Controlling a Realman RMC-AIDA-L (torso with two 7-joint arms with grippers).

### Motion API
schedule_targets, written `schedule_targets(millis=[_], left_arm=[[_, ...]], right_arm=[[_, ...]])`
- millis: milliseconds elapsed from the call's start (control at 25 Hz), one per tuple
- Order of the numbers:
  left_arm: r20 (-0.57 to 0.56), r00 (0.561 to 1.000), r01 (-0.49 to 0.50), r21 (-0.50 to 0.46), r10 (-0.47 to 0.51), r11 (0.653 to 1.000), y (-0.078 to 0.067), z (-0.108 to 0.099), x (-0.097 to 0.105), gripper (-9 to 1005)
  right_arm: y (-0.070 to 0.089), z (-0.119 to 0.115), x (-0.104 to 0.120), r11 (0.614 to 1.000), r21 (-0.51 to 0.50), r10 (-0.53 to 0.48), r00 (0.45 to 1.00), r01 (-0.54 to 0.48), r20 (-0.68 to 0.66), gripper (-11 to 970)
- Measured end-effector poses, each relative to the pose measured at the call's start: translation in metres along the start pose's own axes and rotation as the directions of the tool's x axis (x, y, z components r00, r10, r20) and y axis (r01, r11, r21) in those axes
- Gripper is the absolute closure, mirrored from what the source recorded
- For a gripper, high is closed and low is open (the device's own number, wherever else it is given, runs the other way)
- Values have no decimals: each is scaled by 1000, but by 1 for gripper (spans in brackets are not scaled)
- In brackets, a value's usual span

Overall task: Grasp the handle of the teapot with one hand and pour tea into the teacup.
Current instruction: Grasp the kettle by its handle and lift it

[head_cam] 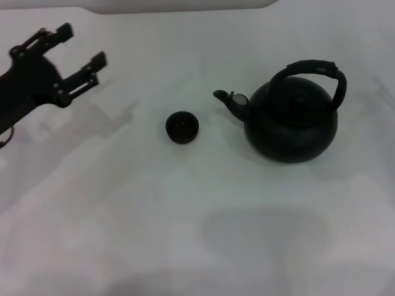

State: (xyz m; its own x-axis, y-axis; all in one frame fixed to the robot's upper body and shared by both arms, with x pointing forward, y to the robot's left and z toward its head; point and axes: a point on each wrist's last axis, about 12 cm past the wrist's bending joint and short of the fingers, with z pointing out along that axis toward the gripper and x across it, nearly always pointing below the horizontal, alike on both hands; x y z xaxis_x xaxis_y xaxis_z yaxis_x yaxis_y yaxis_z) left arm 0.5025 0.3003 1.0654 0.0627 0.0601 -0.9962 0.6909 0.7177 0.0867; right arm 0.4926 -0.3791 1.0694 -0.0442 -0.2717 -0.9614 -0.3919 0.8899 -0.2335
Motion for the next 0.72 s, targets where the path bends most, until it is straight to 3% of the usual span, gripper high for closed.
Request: schedule_targets(millis=[200, 440, 720], left_arm=[[15, 1000, 20, -100, -18, 995, -2, -21, 13, 229], [13, 999, 47, -157, -46, 986, -4, -32, 22, 231], [12, 997, 72, -203, -71, 976, -4, -41, 28, 233]], right_arm=[[-11, -17, -13, 999, -44, 0, 997, -3, -71, 160], [-3, -31, -16, 998, -57, -17, 985, 7, -171, 153], [8, -42, -21, 993, -104, 32, 975, -56, -218, 155]])
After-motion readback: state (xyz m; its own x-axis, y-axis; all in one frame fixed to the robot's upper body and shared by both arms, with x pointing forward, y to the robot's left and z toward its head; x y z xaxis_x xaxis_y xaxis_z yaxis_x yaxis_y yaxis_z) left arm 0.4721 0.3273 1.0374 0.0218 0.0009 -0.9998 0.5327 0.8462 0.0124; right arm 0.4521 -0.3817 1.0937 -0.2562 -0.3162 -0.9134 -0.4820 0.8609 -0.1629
